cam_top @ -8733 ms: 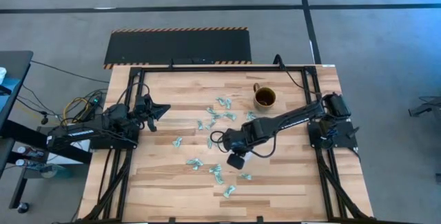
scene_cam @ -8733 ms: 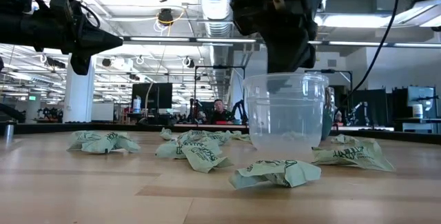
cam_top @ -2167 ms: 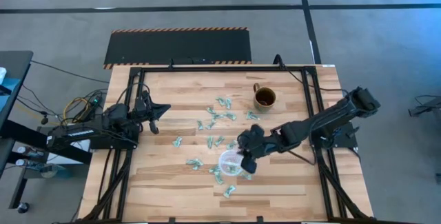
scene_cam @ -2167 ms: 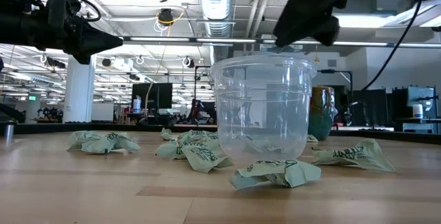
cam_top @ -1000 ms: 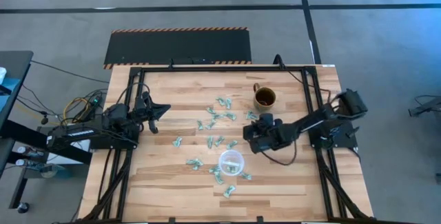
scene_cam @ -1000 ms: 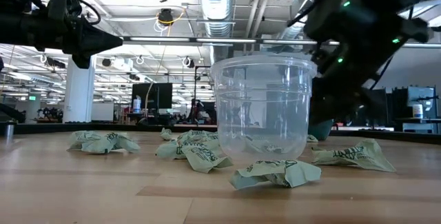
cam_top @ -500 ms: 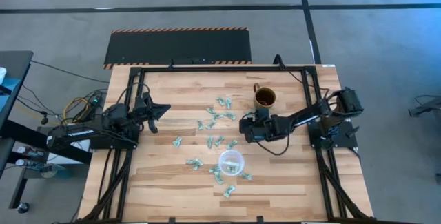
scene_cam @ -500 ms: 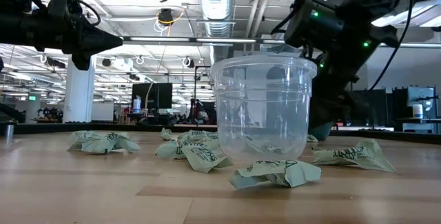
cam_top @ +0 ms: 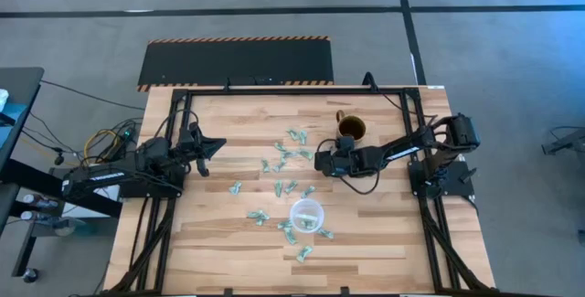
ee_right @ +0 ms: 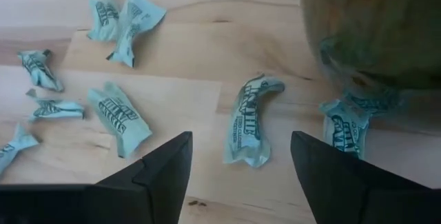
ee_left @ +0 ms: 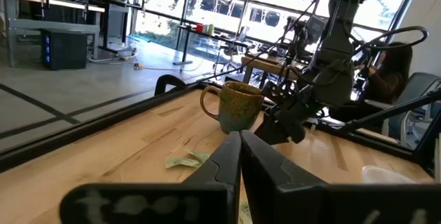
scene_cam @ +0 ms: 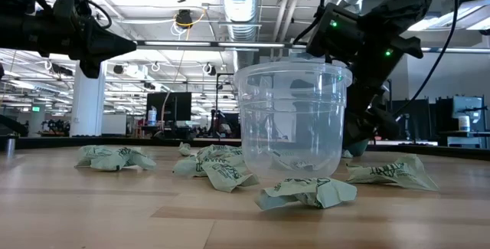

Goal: Pick and place Stevia / Truvia into bins
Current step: Put the green stevia packet into the transparent container

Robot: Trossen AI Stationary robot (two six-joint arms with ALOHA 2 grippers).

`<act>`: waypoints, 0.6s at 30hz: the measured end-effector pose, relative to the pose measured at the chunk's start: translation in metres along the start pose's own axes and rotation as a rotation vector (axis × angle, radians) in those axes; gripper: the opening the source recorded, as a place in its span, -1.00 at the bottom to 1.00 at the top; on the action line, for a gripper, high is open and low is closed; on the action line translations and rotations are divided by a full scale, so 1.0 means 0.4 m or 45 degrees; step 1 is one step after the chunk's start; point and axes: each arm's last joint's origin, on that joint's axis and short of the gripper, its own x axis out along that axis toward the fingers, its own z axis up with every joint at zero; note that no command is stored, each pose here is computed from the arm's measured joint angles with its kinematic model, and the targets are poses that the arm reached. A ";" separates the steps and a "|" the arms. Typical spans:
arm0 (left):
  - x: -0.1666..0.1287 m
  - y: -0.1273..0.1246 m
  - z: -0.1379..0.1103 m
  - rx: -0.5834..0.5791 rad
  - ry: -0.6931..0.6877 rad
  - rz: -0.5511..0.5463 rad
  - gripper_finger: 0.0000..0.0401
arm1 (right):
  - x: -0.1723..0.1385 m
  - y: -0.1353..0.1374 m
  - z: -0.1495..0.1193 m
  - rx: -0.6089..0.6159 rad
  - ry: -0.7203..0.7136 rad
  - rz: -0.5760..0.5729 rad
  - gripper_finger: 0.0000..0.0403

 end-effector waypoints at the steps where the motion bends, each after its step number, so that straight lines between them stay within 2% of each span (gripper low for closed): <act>1: 0.000 0.000 0.000 -0.009 -0.001 0.001 -1.00 | -0.001 0.001 0.001 -0.002 -0.001 0.001 0.15; 7: 0.000 0.000 0.000 -0.014 -0.001 0.000 -1.00 | -0.001 0.021 0.019 -0.049 0.010 0.015 0.09; 18: 0.000 0.000 0.001 -0.013 -0.004 0.006 -1.00 | 0.020 0.004 0.041 -0.074 0.082 -0.035 -0.06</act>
